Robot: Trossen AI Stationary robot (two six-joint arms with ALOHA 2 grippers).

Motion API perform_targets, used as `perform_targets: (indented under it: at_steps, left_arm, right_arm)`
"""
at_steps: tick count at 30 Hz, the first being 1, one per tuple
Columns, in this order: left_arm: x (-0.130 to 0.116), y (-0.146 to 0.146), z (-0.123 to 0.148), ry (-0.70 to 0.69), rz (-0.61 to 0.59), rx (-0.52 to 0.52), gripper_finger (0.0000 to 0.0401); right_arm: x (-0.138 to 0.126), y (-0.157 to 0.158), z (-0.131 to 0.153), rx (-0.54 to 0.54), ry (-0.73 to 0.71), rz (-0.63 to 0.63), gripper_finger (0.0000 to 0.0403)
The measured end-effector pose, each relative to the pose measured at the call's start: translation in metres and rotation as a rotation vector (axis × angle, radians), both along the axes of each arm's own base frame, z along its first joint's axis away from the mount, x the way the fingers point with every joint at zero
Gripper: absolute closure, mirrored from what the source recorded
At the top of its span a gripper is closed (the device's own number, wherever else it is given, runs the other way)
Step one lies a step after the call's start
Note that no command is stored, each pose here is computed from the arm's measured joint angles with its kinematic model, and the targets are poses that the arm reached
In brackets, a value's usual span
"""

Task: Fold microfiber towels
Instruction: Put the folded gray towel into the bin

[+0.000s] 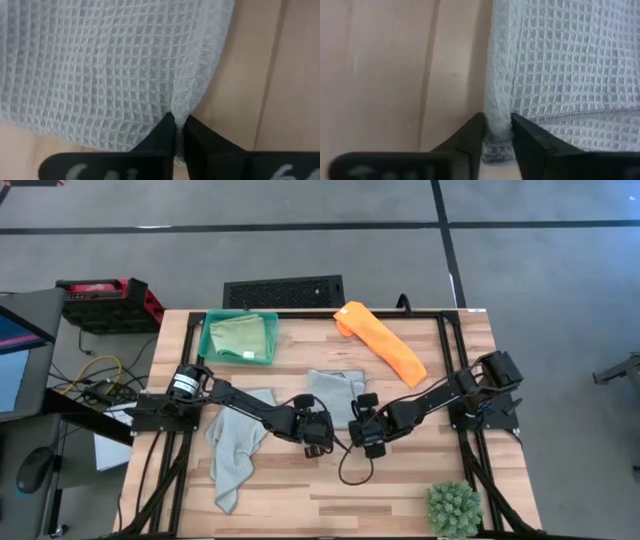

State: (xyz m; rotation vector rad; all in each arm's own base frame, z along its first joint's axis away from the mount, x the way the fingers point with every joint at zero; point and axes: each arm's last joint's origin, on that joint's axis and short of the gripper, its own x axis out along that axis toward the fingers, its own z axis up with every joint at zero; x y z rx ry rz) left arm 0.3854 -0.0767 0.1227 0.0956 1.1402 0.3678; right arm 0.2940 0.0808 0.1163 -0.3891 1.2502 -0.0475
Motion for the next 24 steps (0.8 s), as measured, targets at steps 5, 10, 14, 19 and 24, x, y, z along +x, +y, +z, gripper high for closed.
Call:
perform_targets:
  at_steps: [5,10,14,19,24]
  left_arm:
    - [0.000,0.000,0.000,-0.009,0.027,-0.017,0.0396]
    - [0.000,0.000,0.003,-0.025,0.051,-0.038,0.0395]
    - [-0.004,0.002,0.018,-0.054,0.078,-0.061,0.0397]
    - [-0.017,0.005,0.051,-0.091,0.127,-0.034,0.0396]
    - [-0.042,0.014,0.085,-0.107,0.261,0.087,0.0394]
  right_arm:
    - [-0.001,0.000,-0.001,-0.015,0.003,-0.002,0.0380]
    - [0.001,-0.002,0.001,-0.059,0.003,-0.015,0.0386]
    - [0.010,-0.003,0.015,-0.122,0.027,-0.003,0.0396]
    - [0.028,-0.012,0.046,-0.276,0.024,0.017,0.0392]
    - [0.046,-0.032,0.075,-0.347,0.000,0.011,0.0397]
